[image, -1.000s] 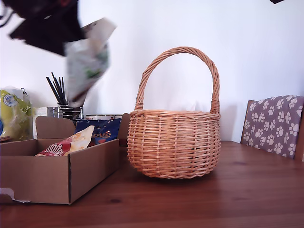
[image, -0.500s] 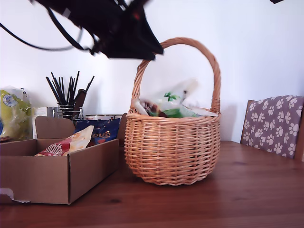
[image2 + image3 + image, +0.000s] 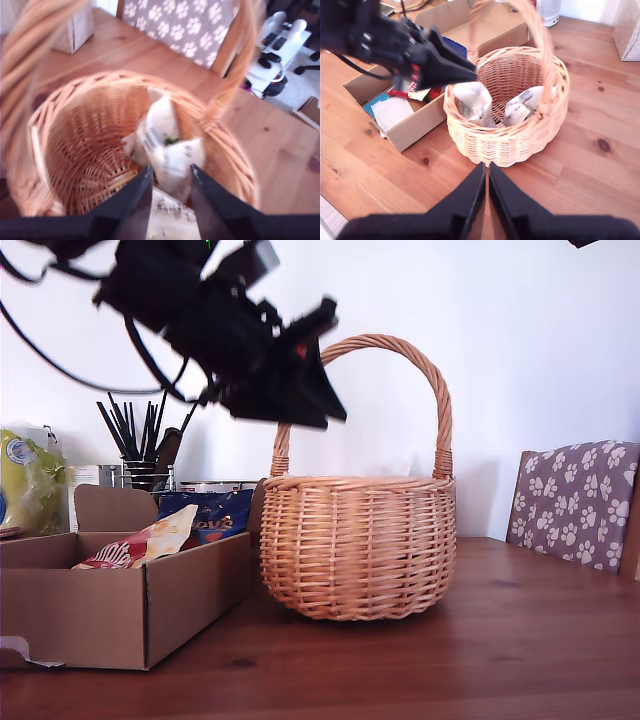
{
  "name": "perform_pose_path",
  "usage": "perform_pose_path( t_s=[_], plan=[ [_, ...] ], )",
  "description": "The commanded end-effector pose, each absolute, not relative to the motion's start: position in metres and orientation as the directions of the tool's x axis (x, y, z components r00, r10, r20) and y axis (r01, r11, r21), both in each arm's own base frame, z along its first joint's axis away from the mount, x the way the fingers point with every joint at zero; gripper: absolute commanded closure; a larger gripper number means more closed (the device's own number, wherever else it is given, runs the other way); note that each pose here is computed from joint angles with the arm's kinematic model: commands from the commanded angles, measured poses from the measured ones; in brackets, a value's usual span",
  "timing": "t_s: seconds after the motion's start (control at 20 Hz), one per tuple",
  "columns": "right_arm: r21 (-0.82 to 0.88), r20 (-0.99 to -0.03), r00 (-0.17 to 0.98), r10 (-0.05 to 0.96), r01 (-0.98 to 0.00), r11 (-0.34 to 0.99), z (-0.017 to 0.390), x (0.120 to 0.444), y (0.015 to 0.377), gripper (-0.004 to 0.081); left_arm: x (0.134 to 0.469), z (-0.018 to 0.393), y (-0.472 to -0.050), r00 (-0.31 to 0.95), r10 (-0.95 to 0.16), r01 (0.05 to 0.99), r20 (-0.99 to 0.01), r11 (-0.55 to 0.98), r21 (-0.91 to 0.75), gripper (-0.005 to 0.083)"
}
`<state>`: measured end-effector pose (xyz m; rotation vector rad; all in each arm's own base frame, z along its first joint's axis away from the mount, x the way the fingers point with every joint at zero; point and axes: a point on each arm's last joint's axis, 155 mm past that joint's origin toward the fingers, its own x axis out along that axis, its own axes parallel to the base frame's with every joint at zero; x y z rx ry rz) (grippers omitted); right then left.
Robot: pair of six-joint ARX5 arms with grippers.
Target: Move the bags of Easter eggs from the cardboard box on the left into the woven basket on the right side.
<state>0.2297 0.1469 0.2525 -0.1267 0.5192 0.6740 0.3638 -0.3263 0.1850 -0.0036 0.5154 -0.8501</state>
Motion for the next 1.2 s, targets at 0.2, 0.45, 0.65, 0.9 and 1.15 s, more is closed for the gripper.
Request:
perform_pose_path(
  t_s=[0.2, 0.45, 0.65, 0.9, 1.15],
  plan=[
    [0.048, -0.491, 0.666, 0.561, -0.623, 0.781, 0.254, 0.231, 0.146, 0.0783, 0.344, 0.208, -0.291, 0.545, -0.665, 0.722, -0.510, 0.682, -0.116, 0.0793],
    [0.050, -0.499, 0.662, 0.559, -0.622, 0.781, 0.252, 0.232, 0.147, 0.0783, 0.340, 0.203, -0.227, 0.615, -0.549, 0.654, -0.567, 0.756, -0.023, 0.0793],
    [0.055, -0.510, 0.655, 0.557, -0.622, 0.781, 0.248, 0.236, 0.149, 0.0783, 0.322, 0.183, -0.179, 0.646, -0.516, 0.641, -0.563, 0.767, 0.033, 0.0793],
    [0.058, -0.520, 0.649, 0.555, -0.621, 0.781, 0.245, 0.239, 0.150, 0.0783, 0.304, 0.155, -0.146, 0.614, -0.486, 0.668, -0.622, 0.740, 0.080, 0.0699],
    [0.056, -0.513, 0.653, 0.558, -0.623, 0.781, 0.247, 0.240, 0.150, 0.0783, 0.307, 0.119, -0.157, 0.543, -0.468, 0.746, -0.697, 0.649, 0.146, 0.0027]
  ],
)
